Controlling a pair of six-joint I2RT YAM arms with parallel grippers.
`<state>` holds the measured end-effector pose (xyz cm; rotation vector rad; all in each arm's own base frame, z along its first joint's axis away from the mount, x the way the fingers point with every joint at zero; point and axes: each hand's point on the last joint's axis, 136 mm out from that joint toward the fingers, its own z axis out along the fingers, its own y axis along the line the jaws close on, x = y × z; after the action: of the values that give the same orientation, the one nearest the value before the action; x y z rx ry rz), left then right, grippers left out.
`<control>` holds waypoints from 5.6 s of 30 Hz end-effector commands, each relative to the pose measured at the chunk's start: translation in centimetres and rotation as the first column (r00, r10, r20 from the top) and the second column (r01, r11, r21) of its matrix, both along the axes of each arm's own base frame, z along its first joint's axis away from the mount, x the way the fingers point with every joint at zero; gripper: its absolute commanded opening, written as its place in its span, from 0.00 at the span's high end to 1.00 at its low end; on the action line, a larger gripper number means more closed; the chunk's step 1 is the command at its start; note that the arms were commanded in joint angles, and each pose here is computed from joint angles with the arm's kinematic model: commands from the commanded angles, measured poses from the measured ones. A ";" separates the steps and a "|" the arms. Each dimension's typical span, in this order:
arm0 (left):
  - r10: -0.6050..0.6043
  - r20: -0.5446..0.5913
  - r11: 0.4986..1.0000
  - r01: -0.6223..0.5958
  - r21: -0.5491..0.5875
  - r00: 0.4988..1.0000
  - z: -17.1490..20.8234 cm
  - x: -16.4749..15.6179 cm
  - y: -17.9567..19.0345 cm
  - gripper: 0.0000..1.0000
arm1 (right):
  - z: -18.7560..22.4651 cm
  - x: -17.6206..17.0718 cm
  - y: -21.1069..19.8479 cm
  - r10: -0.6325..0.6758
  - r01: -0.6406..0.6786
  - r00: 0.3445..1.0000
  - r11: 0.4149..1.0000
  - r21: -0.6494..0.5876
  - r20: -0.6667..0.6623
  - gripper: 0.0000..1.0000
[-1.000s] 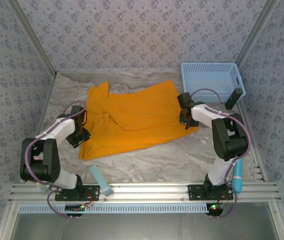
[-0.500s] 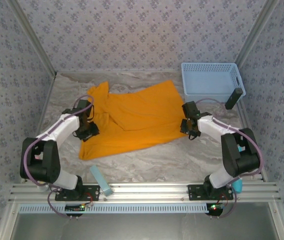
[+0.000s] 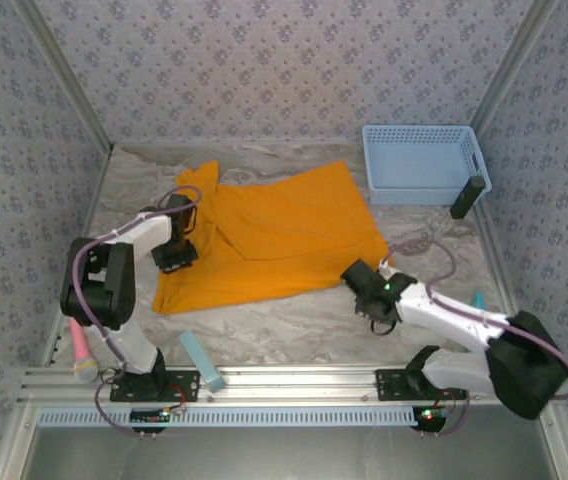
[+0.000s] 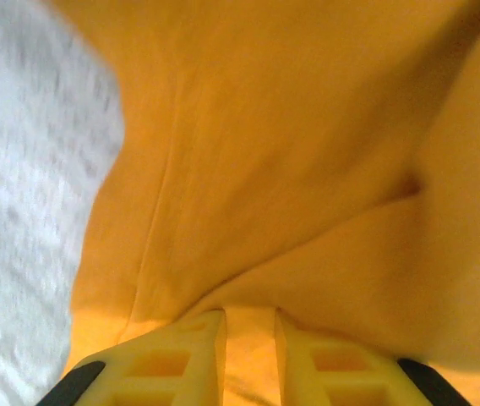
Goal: Fold the inside-out t-shirt
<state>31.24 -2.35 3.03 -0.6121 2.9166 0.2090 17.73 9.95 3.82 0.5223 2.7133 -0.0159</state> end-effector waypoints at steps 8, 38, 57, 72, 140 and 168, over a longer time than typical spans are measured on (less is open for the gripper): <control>0.099 0.138 0.968 -0.064 -0.242 0.985 4.8 2.9 -1.2 0.53 | 7.2 9.7 6.5 0.410 -0.419 0.872 0.908 -0.025 0.267 0.58; -0.131 0.108 0.968 0.150 -0.200 0.986 0.6 3.8 -4.6 0.52 | -0.3 -3.6 -1.8 -0.079 0.031 0.980 0.966 -0.255 -0.181 1.00; -0.200 0.292 0.802 0.328 -0.500 0.935 5.5 7.9 -8.6 0.56 | 10.9 18.2 27.3 0.758 -0.857 0.486 0.510 0.069 0.435 0.60; -0.242 0.218 0.856 0.313 -0.411 0.946 0.8 8.6 -6.5 0.88 | 2.3 20.2 36.0 0.782 -0.848 0.521 0.431 0.309 0.342 0.60; -0.192 0.052 0.918 0.198 -0.343 0.980 -1.2 -6.6 -5.9 0.73 | -2.0 -1.9 6.9 0.340 -0.321 0.940 0.908 0.270 -0.026 0.66; -0.484 0.419 0.753 0.609 -0.248 0.769 7.9 20.5 -10.0 0.16 | 0.8 22.8 -6.3 0.115 -0.124 0.976 0.992 0.037 0.186 0.55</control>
<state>52.00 -11.90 11.95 0.0621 2.6002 -0.5485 38.76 4.17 4.79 0.3412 2.5797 0.1339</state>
